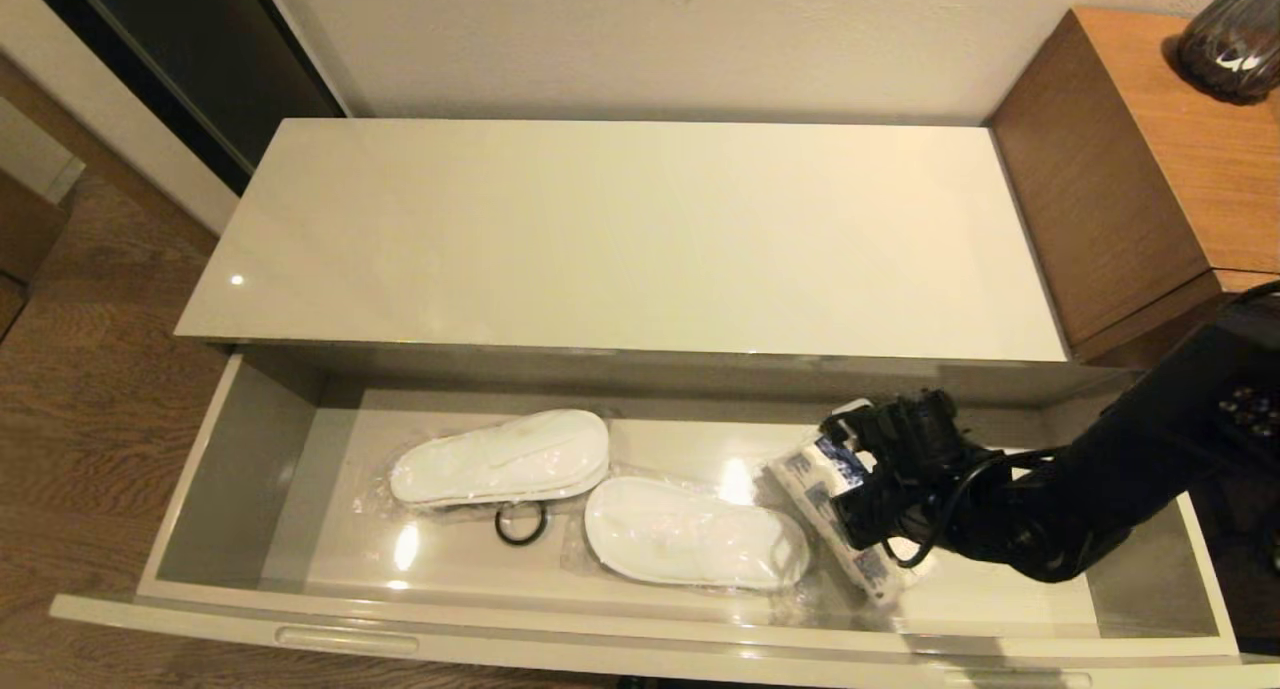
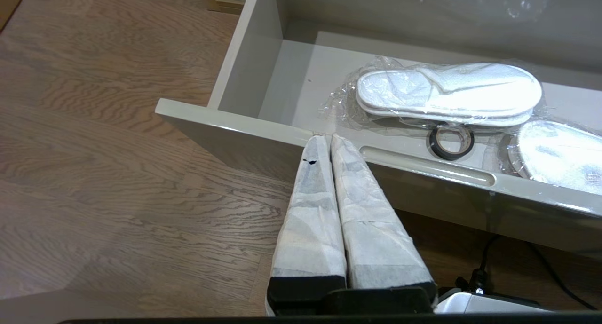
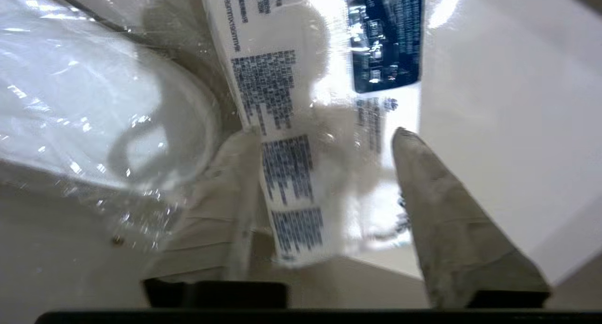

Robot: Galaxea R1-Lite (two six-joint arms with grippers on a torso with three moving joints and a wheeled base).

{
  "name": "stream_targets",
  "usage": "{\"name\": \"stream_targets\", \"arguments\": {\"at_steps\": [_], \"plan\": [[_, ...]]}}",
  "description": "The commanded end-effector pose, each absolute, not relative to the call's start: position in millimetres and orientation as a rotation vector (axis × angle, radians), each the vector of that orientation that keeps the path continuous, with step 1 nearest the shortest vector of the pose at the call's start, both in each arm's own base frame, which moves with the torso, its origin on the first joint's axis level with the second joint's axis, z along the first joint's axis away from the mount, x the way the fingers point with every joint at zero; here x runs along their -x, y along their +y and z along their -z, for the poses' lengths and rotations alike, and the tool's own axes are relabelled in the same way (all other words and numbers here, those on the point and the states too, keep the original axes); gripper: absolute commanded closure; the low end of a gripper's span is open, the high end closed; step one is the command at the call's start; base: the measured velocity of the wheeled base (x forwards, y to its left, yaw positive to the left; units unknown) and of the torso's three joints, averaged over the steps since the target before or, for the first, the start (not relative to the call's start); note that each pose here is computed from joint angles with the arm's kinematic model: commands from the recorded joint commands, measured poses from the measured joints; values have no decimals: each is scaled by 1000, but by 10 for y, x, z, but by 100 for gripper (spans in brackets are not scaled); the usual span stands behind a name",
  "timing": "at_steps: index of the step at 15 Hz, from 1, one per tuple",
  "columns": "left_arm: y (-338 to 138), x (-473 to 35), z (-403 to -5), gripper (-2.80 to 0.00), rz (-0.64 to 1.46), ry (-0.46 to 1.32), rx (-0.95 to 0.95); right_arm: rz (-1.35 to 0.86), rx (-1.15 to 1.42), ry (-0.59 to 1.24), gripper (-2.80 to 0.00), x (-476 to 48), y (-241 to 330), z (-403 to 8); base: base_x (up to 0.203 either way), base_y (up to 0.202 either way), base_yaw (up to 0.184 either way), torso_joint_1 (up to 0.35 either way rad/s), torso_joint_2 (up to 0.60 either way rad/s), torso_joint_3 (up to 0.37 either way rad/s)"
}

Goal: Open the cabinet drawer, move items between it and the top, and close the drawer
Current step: Take out the tissue from the drawer

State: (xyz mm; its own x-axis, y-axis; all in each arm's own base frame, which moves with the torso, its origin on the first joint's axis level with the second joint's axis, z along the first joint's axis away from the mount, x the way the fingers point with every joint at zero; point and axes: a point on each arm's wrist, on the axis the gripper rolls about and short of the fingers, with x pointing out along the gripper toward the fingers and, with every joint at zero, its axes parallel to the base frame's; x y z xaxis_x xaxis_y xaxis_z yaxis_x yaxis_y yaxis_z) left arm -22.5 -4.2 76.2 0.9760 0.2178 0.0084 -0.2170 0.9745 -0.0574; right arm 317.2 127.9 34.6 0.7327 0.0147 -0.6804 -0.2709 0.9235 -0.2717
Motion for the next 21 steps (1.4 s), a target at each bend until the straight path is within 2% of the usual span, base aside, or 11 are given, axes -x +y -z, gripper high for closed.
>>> {"name": "stream_targets", "arguments": {"at_steps": [1, 5, 7, 10, 14, 15, 19, 21], "plan": [[-48, 253, -749, 0, -219, -52, 54, -159, 373, 730, -280, -3146, 1268, -25, 0, 0, 0, 0, 0, 0], [-47, 253, -749, 0, -218, -52, 54, -156, 365, 727, -280, -3172, 1262, 149, 0, 0, 0, 0, 0, 0], [-47, 253, -749, 0, -221, -53, 54, -157, 368, 729, -280, -3270, 1275, 421, 0, 0, 0, 0, 0, 0], [-48, 253, -749, 0, -219, -52, 54, -158, 367, 723, -280, -3373, 1257, 611, 0, 0, 0, 0, 0, 0], [-48, 253, -749, 0, -219, -52, 54, -163, 374, 707, -280, -3506, 1233, 629, 0, 0, 0, 0, 0, 0], [-47, 253, -749, 0, -221, -53, 54, -164, 389, 707, 0, -3535, 1226, 626, 0, 0, 0, 0, 0, 0], [-48, 253, -749, 0, -220, -52, 54, -166, 391, 705, 0, -3508, 1216, 413, 0, 0, 0, 0, 0, 0], [-48, 253, -749, 0, -219, -52, 54, -193, 395, 808, 0, -3415, 1163, 411, 0, 0, 0, 0, 0, 0]]}}
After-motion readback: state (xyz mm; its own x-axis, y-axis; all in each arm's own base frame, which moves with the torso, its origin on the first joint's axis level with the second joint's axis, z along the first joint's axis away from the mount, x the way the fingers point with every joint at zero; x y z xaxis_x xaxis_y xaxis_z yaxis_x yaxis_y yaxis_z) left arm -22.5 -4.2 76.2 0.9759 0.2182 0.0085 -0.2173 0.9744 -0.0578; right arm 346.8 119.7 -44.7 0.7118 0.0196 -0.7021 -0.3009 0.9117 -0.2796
